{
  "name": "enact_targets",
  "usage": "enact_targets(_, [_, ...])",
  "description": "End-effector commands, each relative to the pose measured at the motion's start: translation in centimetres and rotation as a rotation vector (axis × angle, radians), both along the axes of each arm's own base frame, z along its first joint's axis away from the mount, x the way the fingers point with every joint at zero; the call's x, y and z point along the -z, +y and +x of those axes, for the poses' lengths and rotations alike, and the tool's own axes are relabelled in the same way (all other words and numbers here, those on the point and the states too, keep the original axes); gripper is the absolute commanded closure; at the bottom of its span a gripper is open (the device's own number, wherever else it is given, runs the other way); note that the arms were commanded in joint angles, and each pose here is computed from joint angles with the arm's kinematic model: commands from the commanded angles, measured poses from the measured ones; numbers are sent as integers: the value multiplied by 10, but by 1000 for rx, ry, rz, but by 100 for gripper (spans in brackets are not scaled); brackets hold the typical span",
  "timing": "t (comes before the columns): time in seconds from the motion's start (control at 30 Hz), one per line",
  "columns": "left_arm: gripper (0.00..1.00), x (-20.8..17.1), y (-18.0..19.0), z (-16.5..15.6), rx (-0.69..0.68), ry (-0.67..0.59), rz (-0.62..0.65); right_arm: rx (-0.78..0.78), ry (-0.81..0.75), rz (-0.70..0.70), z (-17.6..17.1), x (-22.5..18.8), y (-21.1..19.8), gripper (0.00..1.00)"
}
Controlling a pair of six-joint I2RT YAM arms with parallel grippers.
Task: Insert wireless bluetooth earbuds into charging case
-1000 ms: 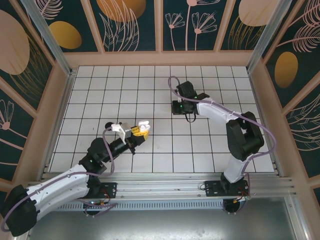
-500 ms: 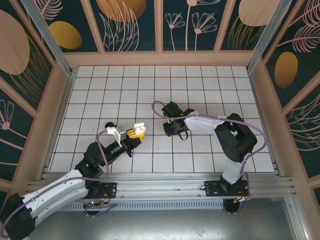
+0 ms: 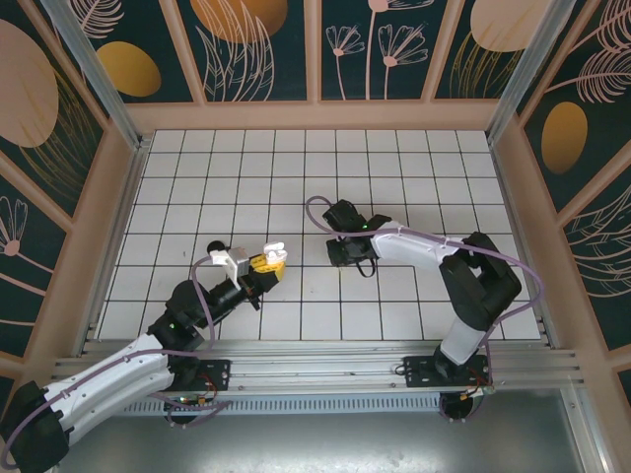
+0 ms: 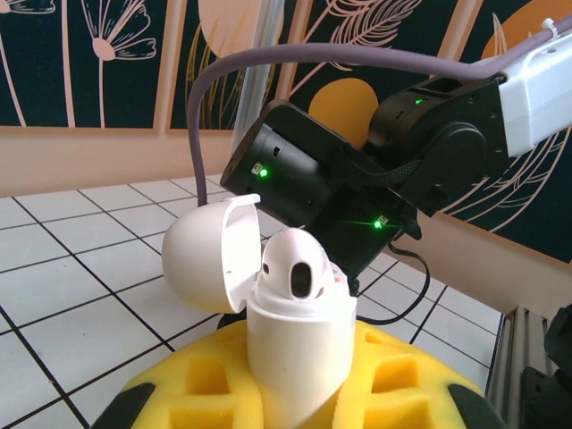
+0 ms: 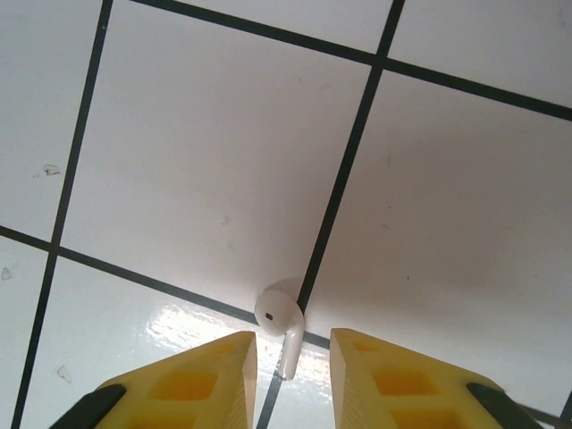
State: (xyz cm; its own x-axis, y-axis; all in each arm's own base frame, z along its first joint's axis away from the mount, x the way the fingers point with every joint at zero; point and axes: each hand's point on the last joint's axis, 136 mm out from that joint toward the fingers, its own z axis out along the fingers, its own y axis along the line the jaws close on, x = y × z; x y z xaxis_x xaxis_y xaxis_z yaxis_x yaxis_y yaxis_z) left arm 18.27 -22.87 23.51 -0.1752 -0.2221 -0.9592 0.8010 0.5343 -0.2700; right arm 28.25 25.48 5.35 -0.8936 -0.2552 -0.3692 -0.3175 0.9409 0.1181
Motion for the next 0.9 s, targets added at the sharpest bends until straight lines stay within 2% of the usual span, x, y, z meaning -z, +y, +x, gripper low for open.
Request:
enact_targets(0.0, [100,-2,1,-1,1,4,-22,83,54,-28,-6,-2,-10,69])
enact_targets(0.13, [100,-2,2,-2,4,7,-25,70,64,-84,-8,2,-4,66])
enact_targets(0.33, [100,0,4,-2,-3,14,-19,55,69,-224,-4,12,-3,65])
enact_targets(0.87, [100,3,8,-2,-20,4,-11,42,126,-342,-7,38,10,65])
